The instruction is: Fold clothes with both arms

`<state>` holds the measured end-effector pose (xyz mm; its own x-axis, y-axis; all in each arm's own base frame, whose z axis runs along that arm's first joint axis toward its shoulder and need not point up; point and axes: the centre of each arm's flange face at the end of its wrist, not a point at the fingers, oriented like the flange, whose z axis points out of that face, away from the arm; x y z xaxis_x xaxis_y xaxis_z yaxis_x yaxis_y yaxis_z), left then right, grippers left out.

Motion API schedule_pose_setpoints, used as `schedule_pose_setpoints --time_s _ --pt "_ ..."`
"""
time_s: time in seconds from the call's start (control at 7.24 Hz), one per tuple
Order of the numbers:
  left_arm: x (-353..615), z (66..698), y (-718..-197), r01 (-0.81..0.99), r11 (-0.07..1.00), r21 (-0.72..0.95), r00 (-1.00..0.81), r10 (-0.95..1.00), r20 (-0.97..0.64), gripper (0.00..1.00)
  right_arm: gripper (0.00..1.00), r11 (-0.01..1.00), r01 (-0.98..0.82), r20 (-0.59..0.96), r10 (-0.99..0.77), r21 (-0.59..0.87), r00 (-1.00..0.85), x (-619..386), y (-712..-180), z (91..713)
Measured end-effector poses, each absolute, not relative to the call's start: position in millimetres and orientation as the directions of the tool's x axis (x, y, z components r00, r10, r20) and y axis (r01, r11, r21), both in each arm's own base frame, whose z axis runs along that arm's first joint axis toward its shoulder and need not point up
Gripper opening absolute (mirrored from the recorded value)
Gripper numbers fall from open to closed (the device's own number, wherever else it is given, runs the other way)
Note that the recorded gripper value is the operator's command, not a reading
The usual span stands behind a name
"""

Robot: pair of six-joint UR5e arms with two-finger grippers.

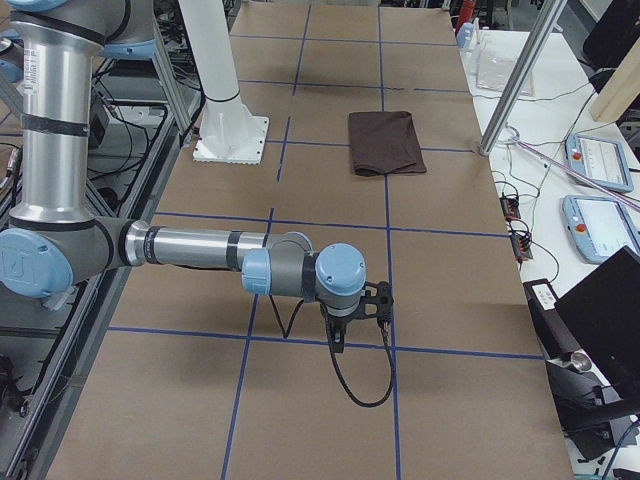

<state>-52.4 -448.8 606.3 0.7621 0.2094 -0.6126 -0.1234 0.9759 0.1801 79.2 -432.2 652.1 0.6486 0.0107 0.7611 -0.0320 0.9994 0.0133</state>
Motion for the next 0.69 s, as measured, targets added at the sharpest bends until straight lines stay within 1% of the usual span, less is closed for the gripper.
schedule_pose_setpoints --time_s 0.41,0.69 --pt "-52.5 604.9 -449.2 -0.043 0.992 0.122 0.77 0.111 -0.629 1.0 1.0 0.999 -0.034 0.761 0.011 0.014 0.649 79.7 -432.2 651.0" --pt "-52.4 604.1 -449.7 -0.029 0.993 0.112 0.77 0.094 -0.631 1.0 1.0 0.999 -0.034 0.761 0.01 0.016 0.649 80.1 -432.3 650.0"
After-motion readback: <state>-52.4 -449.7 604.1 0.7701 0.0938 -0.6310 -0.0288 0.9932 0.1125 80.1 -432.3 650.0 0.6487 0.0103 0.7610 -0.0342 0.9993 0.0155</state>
